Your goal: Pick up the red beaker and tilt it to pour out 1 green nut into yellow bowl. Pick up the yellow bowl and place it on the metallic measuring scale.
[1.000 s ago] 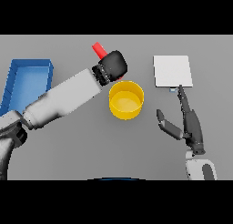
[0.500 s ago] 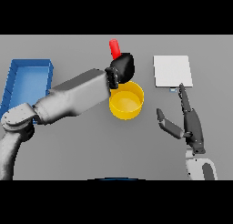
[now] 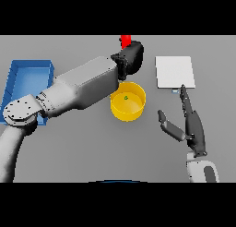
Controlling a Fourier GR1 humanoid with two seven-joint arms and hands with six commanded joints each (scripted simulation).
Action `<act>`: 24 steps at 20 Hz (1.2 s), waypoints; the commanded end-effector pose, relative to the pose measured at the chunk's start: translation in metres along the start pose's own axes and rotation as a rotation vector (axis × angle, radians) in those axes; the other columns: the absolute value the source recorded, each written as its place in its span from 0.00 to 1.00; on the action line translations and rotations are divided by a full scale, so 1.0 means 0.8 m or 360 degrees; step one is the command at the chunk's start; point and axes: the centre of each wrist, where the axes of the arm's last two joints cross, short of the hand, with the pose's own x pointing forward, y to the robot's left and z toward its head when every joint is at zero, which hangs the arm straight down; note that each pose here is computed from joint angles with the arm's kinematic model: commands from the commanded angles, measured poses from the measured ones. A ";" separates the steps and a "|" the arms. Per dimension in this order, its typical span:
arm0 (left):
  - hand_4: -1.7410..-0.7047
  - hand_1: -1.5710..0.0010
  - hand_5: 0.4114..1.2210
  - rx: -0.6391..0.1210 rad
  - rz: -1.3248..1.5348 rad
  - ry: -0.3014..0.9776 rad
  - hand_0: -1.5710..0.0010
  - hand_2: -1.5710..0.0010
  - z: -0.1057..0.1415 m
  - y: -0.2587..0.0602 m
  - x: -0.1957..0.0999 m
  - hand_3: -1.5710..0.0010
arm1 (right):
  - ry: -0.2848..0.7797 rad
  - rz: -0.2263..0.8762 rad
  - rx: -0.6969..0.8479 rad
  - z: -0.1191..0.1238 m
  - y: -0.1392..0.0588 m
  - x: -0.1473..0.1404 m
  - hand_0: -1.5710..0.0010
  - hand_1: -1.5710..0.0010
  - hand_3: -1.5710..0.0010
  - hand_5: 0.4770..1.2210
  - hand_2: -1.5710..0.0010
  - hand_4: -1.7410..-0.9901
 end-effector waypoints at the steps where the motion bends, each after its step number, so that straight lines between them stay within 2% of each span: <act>1: 0.02 0.00 1.00 0.0000 -0.0022 0.0046 0.00 0.00 0.004 0.001 -0.017 0.00 | -0.0007 0.0000 0.0006 -0.002 -0.003 0.000 1.00 1.00 1.00 0.22 1.00 0.79; 3: 0.02 0.00 1.00 -0.0024 -0.0053 0.0172 0.00 0.00 0.017 0.002 -0.064 0.00 | -0.0026 0.0006 0.0011 -0.001 -0.004 0.001 1.00 1.00 1.00 0.24 1.00 0.78; 5: 0.01 0.00 1.00 0.0024 0.0036 0.0290 0.00 0.00 0.034 -0.006 -0.105 0.25 | -0.0029 0.0025 0.0008 0.001 -0.005 -0.001 1.00 1.00 1.00 0.25 1.00 0.77; 7: 0.01 0.00 1.00 -0.0002 0.0223 0.0514 0.00 0.00 0.055 -0.016 -0.157 0.16 | -0.0031 0.0026 0.0018 0.001 -0.003 -0.001 1.00 1.00 1.00 0.25 1.00 0.77; 10: 0.01 0.00 1.00 0.0070 0.0766 0.0783 0.00 0.00 0.090 -0.046 -0.214 0.08 | -0.0015 0.0015 0.0024 -0.005 -0.003 -0.003 1.00 1.00 1.00 0.24 1.00 0.78; 11: 0.01 0.00 1.00 0.0086 0.1018 0.0887 0.00 0.00 0.103 -0.066 -0.227 0.07 | -0.0024 0.0052 0.0012 -0.004 0.000 -0.004 1.00 1.00 1.00 0.22 1.00 0.79; 13: 0.00 0.00 1.00 0.0160 0.1467 0.1067 0.00 0.00 0.129 -0.107 -0.246 0.10 | -0.0049 0.0103 0.0002 -0.008 -0.001 0.002 1.00 1.00 1.00 0.21 1.00 0.80; 15: 0.00 0.00 1.00 0.0193 0.1807 0.1260 0.00 0.00 0.152 -0.158 -0.249 0.11 | -0.0033 0.0038 0.0012 -0.010 0.003 0.001 1.00 1.00 1.00 0.20 1.00 0.82; 18: 0.00 0.00 1.00 0.0259 0.2279 0.1477 0.00 0.00 0.178 -0.235 -0.229 0.06 | -0.0063 -0.0068 0.0047 -0.012 0.000 0.000 1.00 1.00 1.00 0.20 1.00 0.88; 21: 0.00 0.00 1.00 0.0229 0.2595 0.1718 0.00 0.00 0.190 -0.296 -0.189 0.03 | -0.0057 -0.0082 0.0084 -0.013 0.002 -0.002 1.00 1.00 1.00 0.22 1.00 0.85; 24: 0.00 0.00 1.00 0.0087 0.2868 0.2027 0.00 0.00 0.200 -0.341 -0.149 0.02 | -0.0068 -0.0094 0.0112 -0.013 -0.002 -0.005 1.00 1.00 1.00 0.25 1.00 0.79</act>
